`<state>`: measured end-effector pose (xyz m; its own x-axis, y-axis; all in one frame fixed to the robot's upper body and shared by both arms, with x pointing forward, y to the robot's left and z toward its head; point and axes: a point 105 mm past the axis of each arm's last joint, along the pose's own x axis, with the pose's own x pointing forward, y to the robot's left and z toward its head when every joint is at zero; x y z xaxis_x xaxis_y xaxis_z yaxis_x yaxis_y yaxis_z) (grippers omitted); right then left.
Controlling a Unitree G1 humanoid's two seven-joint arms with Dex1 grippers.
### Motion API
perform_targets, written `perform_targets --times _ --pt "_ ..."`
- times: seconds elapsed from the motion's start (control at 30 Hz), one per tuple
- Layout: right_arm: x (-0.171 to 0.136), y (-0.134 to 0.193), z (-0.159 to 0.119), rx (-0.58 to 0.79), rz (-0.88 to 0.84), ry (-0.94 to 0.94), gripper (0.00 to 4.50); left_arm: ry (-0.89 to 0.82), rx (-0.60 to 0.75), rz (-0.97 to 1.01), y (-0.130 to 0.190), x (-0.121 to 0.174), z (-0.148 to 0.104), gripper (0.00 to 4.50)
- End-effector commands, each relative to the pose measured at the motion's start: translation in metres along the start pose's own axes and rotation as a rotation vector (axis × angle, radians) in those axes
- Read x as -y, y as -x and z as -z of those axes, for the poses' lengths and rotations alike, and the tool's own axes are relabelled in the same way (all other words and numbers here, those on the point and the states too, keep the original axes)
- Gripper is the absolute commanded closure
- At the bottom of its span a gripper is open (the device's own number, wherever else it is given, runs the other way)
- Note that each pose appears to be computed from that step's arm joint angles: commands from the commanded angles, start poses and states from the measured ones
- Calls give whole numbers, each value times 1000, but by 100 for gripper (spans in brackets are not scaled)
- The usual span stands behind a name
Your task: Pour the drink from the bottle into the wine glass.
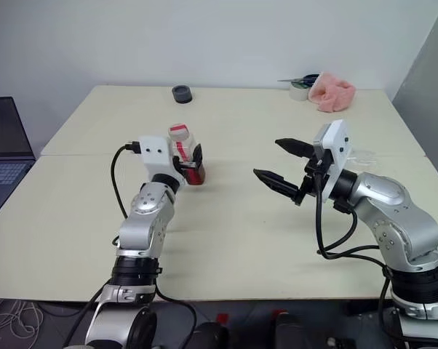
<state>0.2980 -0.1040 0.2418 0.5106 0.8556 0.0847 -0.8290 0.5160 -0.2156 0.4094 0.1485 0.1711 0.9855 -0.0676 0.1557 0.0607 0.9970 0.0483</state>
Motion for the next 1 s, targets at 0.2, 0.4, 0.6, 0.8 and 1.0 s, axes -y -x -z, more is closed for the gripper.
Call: perform_targets --times 0.2,0.4,0.6,0.8,1.0 --pt "1 3 -9 27 35 47 3 -12 76 17 -17 1 -15 0" --pt "2 4 -10 23 58 41 3 -4 86 24 -20 2 -14 0" --pt "2 3 -14 26 72 40 3 16 112 50 -19 5 -17 0" --pt "2 0 -17 31 75 37 0 31 113 50 -17 2 -16 152" --pt "3 1 -15 27 81 36 0 35 103 41 -15 0 -13 255"
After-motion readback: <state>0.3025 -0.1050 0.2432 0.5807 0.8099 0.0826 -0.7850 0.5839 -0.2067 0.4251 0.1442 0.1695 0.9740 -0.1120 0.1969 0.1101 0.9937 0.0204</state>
